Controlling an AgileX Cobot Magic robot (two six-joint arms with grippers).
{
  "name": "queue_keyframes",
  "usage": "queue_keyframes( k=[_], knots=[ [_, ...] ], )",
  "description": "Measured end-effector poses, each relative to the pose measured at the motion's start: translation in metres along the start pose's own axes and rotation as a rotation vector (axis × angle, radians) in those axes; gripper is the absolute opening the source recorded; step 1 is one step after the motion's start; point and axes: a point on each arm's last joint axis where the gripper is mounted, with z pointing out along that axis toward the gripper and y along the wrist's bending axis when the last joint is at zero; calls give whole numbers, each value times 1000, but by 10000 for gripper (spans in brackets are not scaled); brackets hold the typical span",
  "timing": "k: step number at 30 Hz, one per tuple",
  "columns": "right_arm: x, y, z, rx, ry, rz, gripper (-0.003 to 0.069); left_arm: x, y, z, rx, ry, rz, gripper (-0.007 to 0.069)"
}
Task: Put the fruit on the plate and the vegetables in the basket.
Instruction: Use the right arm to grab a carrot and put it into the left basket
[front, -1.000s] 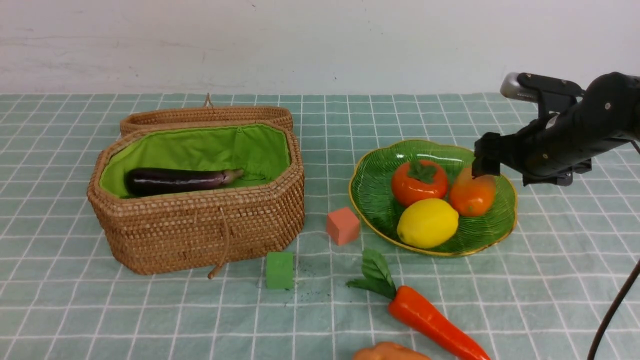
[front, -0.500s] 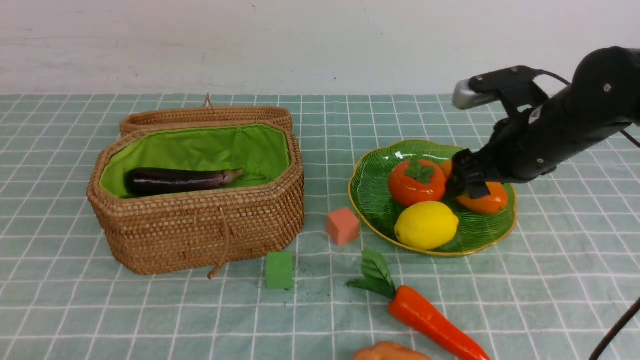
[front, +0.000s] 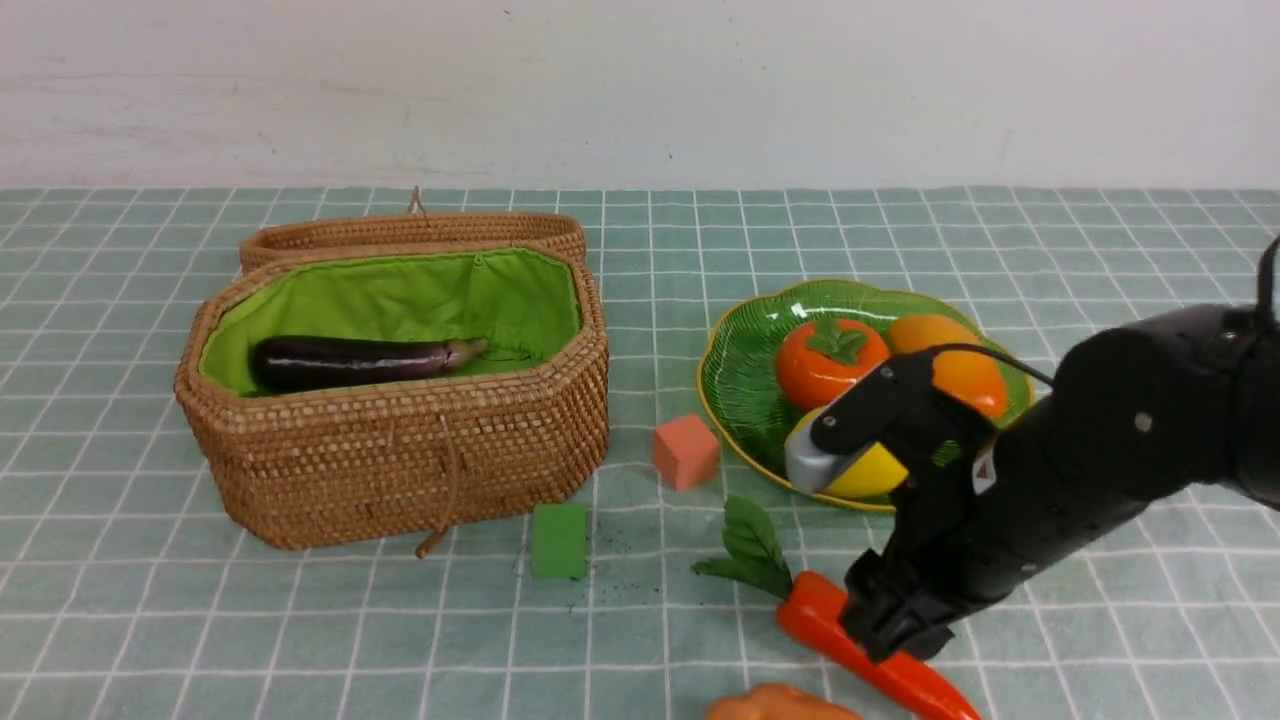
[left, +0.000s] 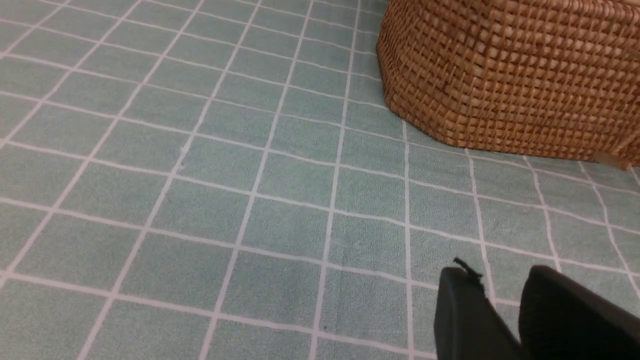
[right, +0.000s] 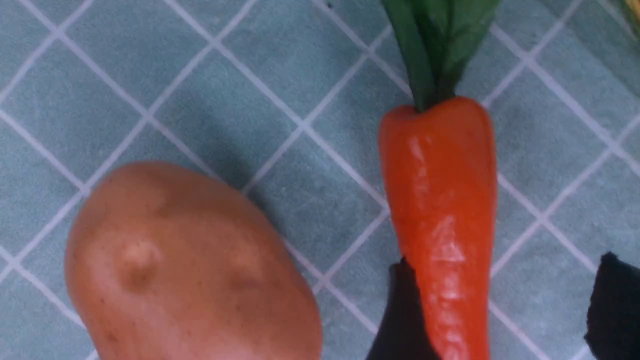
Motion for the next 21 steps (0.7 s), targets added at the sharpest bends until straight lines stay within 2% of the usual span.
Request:
queue_keyframes(
  k=[7, 11, 12, 13, 17, 21],
  knots=[
    [3, -2, 37, -4, 49, 6, 479, 0, 0, 0, 0, 0, 0, 173],
    [7, -3, 51, -14, 92, 10, 433, 0, 0, 0, 0, 0, 0, 173],
    [7, -2, 50, -20, 102, 0, 350, 0, 0, 0, 0, 0, 0, 173],
    [6, -2, 47, -23, 104, -7, 329, 0, 0, 0, 0, 0, 0, 173],
    [-10, -2, 24, -24, 67, -46, 329, 0, 0, 0, 0, 0, 0, 173],
    [-49, -4, -25, -12, -87, -62, 329, 0, 0, 0, 0, 0, 0, 175]
  ],
)
